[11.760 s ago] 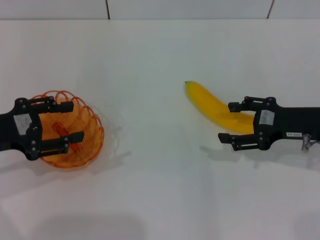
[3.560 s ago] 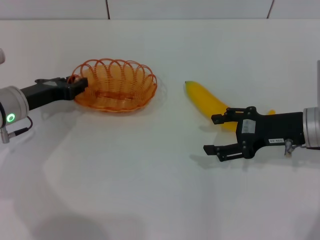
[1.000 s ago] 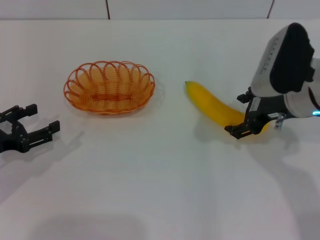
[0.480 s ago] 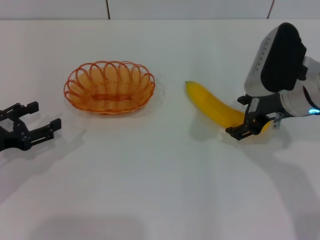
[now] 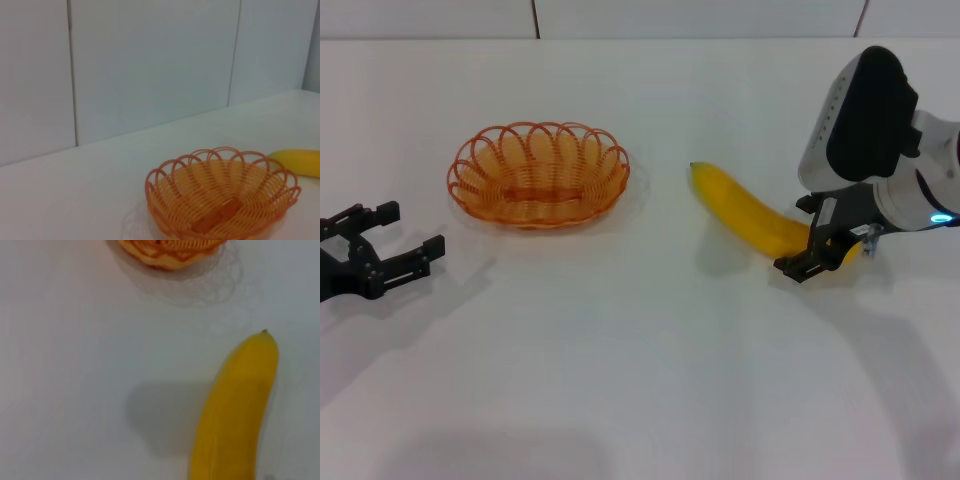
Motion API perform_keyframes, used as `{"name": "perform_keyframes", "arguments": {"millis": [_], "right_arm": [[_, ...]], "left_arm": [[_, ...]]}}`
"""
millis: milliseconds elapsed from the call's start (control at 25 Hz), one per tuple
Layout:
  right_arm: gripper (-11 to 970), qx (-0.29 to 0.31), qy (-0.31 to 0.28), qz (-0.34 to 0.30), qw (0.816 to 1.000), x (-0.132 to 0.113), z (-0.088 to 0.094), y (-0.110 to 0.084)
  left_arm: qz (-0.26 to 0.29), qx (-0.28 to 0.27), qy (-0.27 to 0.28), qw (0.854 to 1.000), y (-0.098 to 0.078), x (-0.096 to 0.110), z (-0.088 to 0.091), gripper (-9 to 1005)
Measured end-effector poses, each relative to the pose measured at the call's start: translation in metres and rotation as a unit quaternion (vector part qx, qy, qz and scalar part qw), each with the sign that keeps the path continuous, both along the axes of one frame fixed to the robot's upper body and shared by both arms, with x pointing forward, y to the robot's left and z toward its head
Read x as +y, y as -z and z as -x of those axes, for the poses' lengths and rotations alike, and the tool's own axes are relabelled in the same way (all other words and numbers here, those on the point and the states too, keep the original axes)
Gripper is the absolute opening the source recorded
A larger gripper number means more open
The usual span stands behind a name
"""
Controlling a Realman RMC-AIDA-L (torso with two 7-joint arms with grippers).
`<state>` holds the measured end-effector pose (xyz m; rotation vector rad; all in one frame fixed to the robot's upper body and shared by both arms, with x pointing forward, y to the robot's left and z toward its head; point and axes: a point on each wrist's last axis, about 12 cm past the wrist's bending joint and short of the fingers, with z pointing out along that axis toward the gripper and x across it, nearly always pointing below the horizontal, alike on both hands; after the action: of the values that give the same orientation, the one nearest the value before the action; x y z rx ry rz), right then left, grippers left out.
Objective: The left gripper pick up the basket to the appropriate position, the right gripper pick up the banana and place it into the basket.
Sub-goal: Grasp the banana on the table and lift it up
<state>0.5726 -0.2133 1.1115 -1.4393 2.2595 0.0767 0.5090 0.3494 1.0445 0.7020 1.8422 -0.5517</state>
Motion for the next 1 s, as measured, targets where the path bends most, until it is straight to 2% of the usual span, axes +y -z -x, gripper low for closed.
{"name": "perform_keyframes", "arguments": {"millis": [560,760,1000], "right_arm": [[828,0.012,0.014,0.002,1.0,0.003,-0.004,-0.001],[636,0.015,0.022,0.008,1.0,0.001,-0.004,-0.001],[572,-0.003,0.023,-0.002,1.0,0.001,-0.005,-0.011]], "left_arm": [[-0.004,0.001,-0.005,1.0,0.001,-0.001,-0.003,828],[-0.003,0.001,-0.004,1.0,0.001,-0.002,-0.003,828],[-0.003,0.002,-0.006,1.0,0.001,-0.001,-0.002,829]]}}
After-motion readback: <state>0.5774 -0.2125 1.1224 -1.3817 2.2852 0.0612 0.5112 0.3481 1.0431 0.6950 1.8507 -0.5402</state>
